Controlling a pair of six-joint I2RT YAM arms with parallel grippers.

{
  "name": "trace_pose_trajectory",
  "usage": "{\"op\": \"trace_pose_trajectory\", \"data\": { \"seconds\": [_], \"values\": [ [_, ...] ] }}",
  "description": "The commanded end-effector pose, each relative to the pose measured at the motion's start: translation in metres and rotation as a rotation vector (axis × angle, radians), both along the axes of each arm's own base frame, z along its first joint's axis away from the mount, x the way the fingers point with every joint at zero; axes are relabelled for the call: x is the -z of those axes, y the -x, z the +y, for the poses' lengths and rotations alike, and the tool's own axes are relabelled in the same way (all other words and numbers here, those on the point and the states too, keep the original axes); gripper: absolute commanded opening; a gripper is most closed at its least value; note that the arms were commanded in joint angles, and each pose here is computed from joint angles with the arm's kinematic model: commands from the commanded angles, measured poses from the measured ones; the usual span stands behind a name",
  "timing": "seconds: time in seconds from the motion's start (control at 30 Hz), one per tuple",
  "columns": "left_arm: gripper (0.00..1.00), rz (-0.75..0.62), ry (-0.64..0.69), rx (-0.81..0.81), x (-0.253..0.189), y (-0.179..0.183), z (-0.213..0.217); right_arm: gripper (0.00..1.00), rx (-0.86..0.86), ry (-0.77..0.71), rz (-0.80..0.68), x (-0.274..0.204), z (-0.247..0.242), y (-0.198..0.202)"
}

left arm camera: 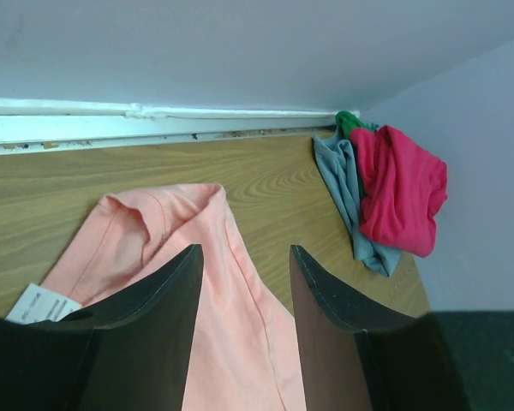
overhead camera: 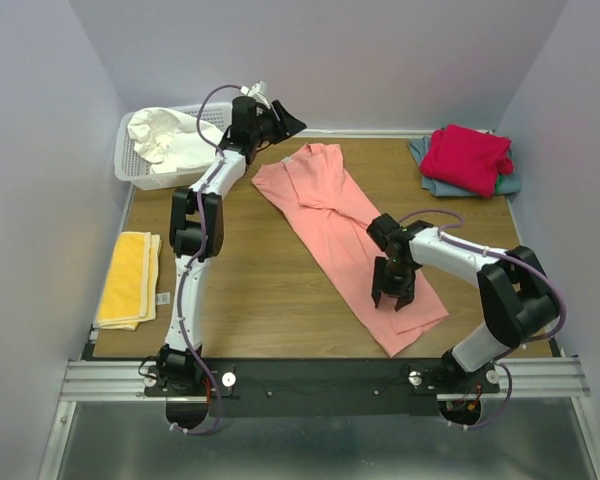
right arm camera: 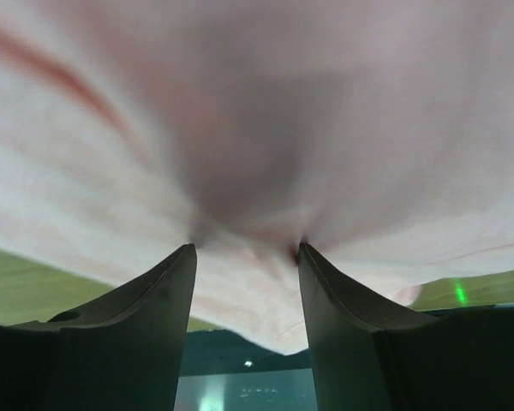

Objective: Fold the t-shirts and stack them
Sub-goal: Fold the tshirt

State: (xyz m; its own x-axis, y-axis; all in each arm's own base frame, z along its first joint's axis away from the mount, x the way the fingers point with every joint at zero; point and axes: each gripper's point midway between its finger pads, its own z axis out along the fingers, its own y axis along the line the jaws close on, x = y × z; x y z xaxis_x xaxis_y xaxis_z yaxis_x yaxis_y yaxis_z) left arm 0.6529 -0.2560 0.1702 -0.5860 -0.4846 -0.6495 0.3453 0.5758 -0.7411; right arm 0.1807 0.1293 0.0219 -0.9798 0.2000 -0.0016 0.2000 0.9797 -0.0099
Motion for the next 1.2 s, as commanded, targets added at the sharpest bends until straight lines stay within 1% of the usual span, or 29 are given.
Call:
{"op": "trace_pose_trajectory", "data": {
  "seconds": [0.0,0.07,0.1,0.13,0.2,0.23,0.33,0.37,0.4,0.43,0.53,0.57,0.6,0.73,0.8,0.93,1.17],
  "values": [
    [0.54,-0.125,-0.096,0.000,-0.070,0.026,0.006,0.58,-0.098,-0.113,-0.012,-0.004,0.050,0.005],
    [0.54,-0.074,-0.157,-0.011,-0.058,0.032,0.010,0.57,-0.141,-0.113,-0.010,-0.002,0.059,0.007],
    [0.54,-0.077,-0.203,-0.044,-0.058,0.032,0.015,0.57,-0.175,-0.098,-0.018,-0.001,0.067,0.007],
    [0.54,-0.031,-0.238,-0.042,-0.048,0.038,0.015,0.57,-0.183,-0.089,-0.025,-0.001,0.069,0.007],
    [0.53,-0.027,-0.299,-0.053,-0.044,0.041,0.014,0.57,-0.202,-0.069,-0.051,-0.003,0.072,0.004],
    [0.53,0.017,-0.339,-0.044,-0.034,0.051,0.008,0.57,-0.203,-0.065,-0.058,-0.003,0.073,0.003],
    [0.52,0.066,-0.449,-0.085,-0.019,0.066,0.004,0.57,-0.209,-0.034,-0.087,-0.004,0.068,-0.003],
    [0.52,0.079,-0.477,-0.070,-0.011,0.077,-0.010,0.57,-0.208,-0.022,-0.090,-0.004,0.066,-0.004],
    [0.52,0.084,-0.495,-0.060,-0.010,0.084,-0.017,0.57,-0.206,0.005,-0.110,-0.005,0.061,-0.007],
    [0.52,0.118,-0.519,-0.073,0.000,0.091,-0.019,0.57,-0.212,0.015,-0.121,-0.007,0.059,-0.009],
    [0.51,0.210,-0.542,-0.035,0.028,0.117,-0.039,0.57,-0.202,0.086,-0.169,-0.013,0.047,-0.018],
    [0.51,0.245,-0.526,-0.033,0.033,0.125,-0.045,0.57,-0.197,0.103,-0.190,-0.020,0.043,-0.021],
    [0.50,0.281,-0.534,-0.005,0.048,0.139,-0.052,0.57,-0.188,0.150,-0.225,-0.023,0.035,-0.027],
    [0.49,0.335,-0.545,0.013,0.063,0.168,-0.061,0.61,-0.142,0.201,-0.344,-0.048,0.025,-0.045],
    [0.49,0.364,-0.554,-0.001,0.065,0.179,-0.057,0.61,-0.126,0.217,-0.397,-0.058,0.023,-0.054],
    [0.49,0.424,-0.623,-0.087,0.073,0.187,-0.034,0.62,-0.095,0.239,-0.422,-0.064,0.023,-0.062],
    [0.49,0.524,-0.717,-0.144,0.110,0.190,-0.019,0.63,-0.080,0.250,-0.424,-0.067,0.027,-0.069]
  ]
}}
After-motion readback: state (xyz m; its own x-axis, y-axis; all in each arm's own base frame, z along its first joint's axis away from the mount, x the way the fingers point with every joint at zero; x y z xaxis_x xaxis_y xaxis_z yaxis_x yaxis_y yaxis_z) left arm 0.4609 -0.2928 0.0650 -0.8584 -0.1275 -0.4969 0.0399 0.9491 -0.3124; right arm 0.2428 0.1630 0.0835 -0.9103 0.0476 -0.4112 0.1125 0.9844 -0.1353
